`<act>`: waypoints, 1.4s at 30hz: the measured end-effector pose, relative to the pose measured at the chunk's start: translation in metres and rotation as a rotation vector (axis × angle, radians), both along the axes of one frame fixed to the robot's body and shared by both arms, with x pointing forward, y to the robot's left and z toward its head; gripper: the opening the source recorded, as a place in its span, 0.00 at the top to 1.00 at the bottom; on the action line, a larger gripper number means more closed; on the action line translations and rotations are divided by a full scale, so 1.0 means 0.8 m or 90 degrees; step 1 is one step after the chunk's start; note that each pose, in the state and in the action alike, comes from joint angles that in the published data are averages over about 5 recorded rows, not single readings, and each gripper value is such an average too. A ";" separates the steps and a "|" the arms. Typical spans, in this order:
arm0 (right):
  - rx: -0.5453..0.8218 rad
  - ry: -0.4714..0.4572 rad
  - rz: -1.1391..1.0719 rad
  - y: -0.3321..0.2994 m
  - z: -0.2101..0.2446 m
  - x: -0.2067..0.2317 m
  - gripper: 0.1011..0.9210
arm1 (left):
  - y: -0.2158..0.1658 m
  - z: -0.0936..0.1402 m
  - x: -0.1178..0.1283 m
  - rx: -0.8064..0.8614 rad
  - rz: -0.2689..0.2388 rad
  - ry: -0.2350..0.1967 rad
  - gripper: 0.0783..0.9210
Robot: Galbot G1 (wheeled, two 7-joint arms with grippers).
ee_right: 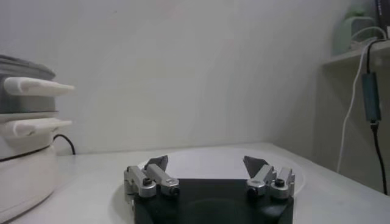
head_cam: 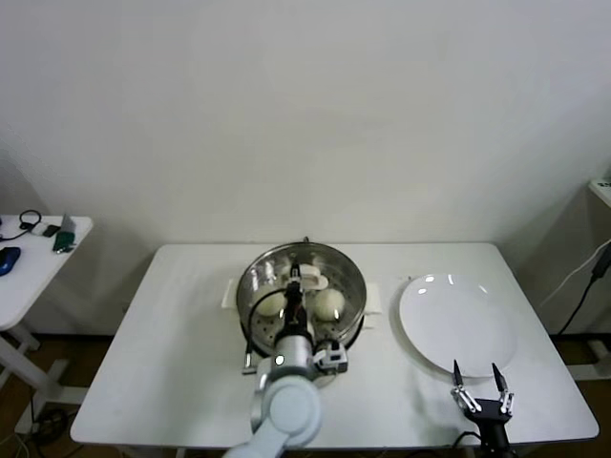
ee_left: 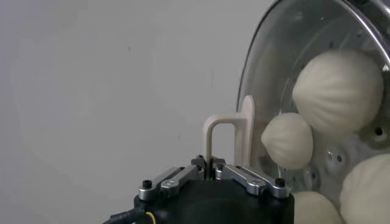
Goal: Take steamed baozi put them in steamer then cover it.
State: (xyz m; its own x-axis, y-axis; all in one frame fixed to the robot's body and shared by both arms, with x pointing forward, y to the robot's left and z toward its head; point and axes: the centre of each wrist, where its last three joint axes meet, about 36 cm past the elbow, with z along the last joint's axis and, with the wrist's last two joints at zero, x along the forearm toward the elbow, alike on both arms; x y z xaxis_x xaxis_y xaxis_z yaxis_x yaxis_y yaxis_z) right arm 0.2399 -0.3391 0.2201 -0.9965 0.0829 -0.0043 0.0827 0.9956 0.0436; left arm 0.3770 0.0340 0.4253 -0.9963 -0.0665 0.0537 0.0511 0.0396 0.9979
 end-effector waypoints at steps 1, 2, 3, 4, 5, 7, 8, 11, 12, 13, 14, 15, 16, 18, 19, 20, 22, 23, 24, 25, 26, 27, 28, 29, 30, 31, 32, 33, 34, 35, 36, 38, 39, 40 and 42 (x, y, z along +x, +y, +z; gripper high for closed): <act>0.000 0.000 0.000 0.000 0.000 0.000 0.12 | 0.001 -0.001 0.000 0.003 0.001 -0.001 0.93; 0.000 0.000 0.000 0.000 0.000 0.000 0.12 | 0.002 -0.003 0.000 0.005 0.003 -0.002 0.93; 0.000 -0.001 0.000 0.000 0.000 -0.001 0.12 | 0.002 -0.004 0.000 0.007 0.004 -0.003 0.93; 0.000 -0.001 0.000 0.001 0.000 -0.001 0.12 | 0.002 -0.005 0.000 0.008 0.004 -0.004 0.93; 0.000 -0.002 0.000 0.001 0.000 -0.001 0.12 | 0.002 -0.005 0.000 0.009 0.004 -0.004 0.93; 0.000 -0.002 0.001 0.001 0.000 -0.001 0.12 | 0.002 -0.007 -0.002 0.010 0.002 -0.005 0.93; 0.000 -0.002 0.001 0.000 0.000 -0.002 0.12 | 0.001 -0.007 -0.003 0.009 0.000 -0.005 0.93; -0.002 -0.001 0.004 0.000 0.000 -0.003 0.12 | -0.001 -0.008 -0.006 0.008 -0.006 -0.005 0.93; -0.002 -0.001 0.004 0.000 0.000 -0.003 0.12 | -0.002 -0.009 -0.007 0.007 -0.008 -0.004 0.93; -0.002 -0.001 0.005 0.000 0.000 -0.003 0.12 | -0.003 -0.009 -0.008 0.007 -0.010 -0.004 0.93; -0.002 -0.002 0.006 0.000 0.000 -0.003 0.12 | -0.004 -0.009 -0.009 0.006 -0.012 -0.004 0.93; -0.002 -0.002 0.006 0.000 0.000 -0.003 0.12 | -0.004 -0.009 -0.010 0.005 -0.013 -0.003 0.92; -0.002 -0.002 0.006 0.000 0.000 -0.003 0.12 | -0.005 -0.009 -0.010 0.003 -0.015 -0.003 0.90; -0.002 -0.002 0.006 0.000 0.000 -0.003 0.12 | -0.006 -0.008 -0.011 -0.001 -0.018 -0.001 0.85; -0.002 -0.002 0.006 0.000 0.000 -0.003 0.12 | -0.007 -0.007 -0.011 -0.004 -0.020 -0.001 0.82; -0.002 -0.002 0.006 0.000 0.000 -0.003 0.12 | -0.007 -0.005 -0.011 -0.006 -0.021 -0.001 0.79; -0.002 -0.002 0.006 0.000 0.000 -0.004 0.12 | -0.007 -0.002 -0.010 -0.012 -0.023 -0.004 0.72; -0.002 -0.002 0.006 0.000 0.000 -0.004 0.12 | -0.007 0.000 -0.010 -0.015 -0.023 -0.006 0.69; -0.002 -0.002 0.006 0.000 0.000 -0.004 0.12 | -0.007 0.002 -0.010 -0.018 -0.024 -0.008 0.65; -0.002 -0.002 0.006 0.000 0.000 -0.004 0.12 | -0.007 0.004 -0.010 -0.021 -0.025 -0.009 0.61; -0.003 -0.001 0.006 0.000 0.001 -0.004 0.12 | -0.007 0.006 -0.010 -0.024 -0.026 -0.010 0.58; -0.003 -0.001 0.006 -0.001 0.001 -0.004 0.12 | -0.007 0.007 -0.011 -0.027 -0.028 -0.010 0.54; -0.003 0.000 0.007 -0.001 0.001 -0.004 0.12 | -0.006 0.008 -0.012 -0.030 -0.029 -0.009 0.51; -0.003 0.001 0.007 -0.001 0.001 -0.004 0.12 | -0.005 0.009 -0.013 -0.033 -0.030 -0.007 0.48; -0.003 0.002 0.007 -0.001 0.001 -0.004 0.12 | -0.004 0.010 -0.015 -0.035 -0.031 -0.006 0.44; -0.002 0.003 0.007 -0.001 0.001 -0.004 0.12 | -0.003 0.011 -0.017 -0.038 -0.033 -0.005 0.41; -0.002 0.004 0.007 -0.001 0.001 -0.004 0.12 | -0.001 0.012 -0.018 -0.041 -0.035 -0.004 0.38; -0.001 0.004 0.007 0.000 0.002 -0.004 0.12 | 0.002 0.013 -0.021 -0.043 -0.036 -0.003 0.34; 0.000 0.005 0.007 0.000 0.002 -0.004 0.12 | 0.004 0.014 -0.023 -0.046 -0.038 -0.003 0.31; 0.001 0.005 0.006 0.001 0.002 -0.005 0.12 | 0.007 0.015 -0.025 -0.049 -0.040 -0.004 0.28; 0.002 0.006 0.006 0.001 0.002 -0.005 0.12 | 0.010 0.016 -0.027 -0.051 -0.041 -0.004 0.24; 0.004 0.009 0.006 0.003 0.002 -0.006 0.12 | 0.016 0.019 -0.033 -0.057 -0.045 -0.004 0.18; 0.006 0.010 0.006 0.003 0.002 -0.007 0.12 | 0.020 0.020 -0.035 -0.061 -0.047 -0.004 0.15; 0.007 0.012 0.006 0.003 0.003 -0.007 0.12 | 0.024 0.022 -0.039 -0.065 -0.049 -0.005 0.14; 0.011 0.015 0.007 0.004 0.004 -0.008 0.12 | 0.033 0.026 -0.046 -0.077 -0.055 -0.005 0.12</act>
